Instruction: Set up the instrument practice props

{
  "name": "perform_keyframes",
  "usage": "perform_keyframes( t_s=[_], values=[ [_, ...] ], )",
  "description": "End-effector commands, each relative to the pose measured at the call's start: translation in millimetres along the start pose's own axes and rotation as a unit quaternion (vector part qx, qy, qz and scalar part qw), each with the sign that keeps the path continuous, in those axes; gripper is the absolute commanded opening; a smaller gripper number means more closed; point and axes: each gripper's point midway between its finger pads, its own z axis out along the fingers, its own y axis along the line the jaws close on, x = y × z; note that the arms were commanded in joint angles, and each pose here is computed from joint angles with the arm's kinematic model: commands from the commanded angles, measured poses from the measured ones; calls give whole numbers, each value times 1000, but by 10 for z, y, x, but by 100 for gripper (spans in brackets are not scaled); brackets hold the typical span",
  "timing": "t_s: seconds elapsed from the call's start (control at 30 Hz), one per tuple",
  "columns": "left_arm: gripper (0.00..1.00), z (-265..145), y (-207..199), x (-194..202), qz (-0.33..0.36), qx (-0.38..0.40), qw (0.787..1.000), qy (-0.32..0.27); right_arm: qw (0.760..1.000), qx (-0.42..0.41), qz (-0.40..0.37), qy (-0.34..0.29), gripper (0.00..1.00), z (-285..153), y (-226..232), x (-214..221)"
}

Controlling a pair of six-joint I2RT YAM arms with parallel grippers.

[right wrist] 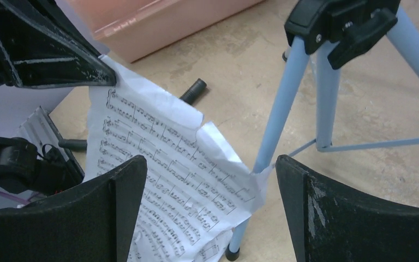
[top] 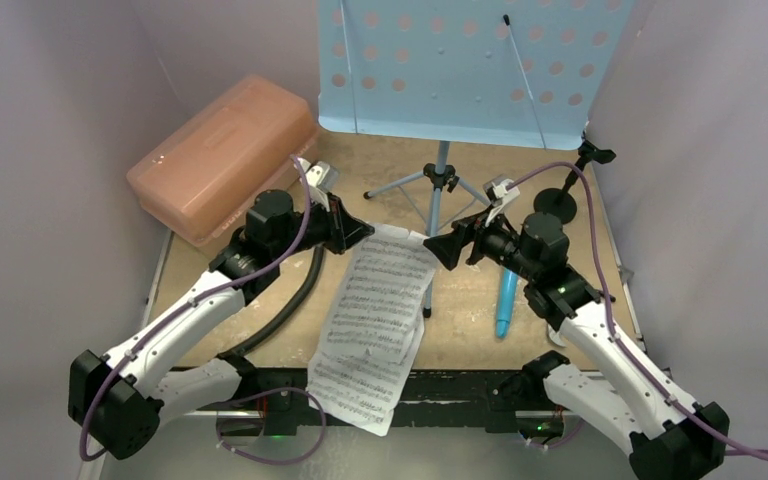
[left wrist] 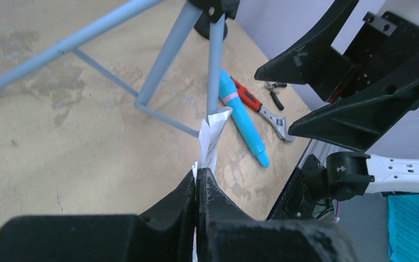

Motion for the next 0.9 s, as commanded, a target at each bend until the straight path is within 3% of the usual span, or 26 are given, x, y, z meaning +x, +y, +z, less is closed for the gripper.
perform_keyframes(
  t_s=[0.0, 0.5, 0.87],
  values=[
    [0, -134, -236, -487, 41, 28, 995, -83, 997, -37, -42, -45, 90, -91, 185, -240],
    [0, -463, -680, -821, 93, 102, 977, -162, 983, -67, -125, -116, 92, -388, 318, -254],
    [0, -572, -919, -809, 195, 162, 954, -162, 985, -85, -124, -85, 93, -406, 312, 44]
  ],
)
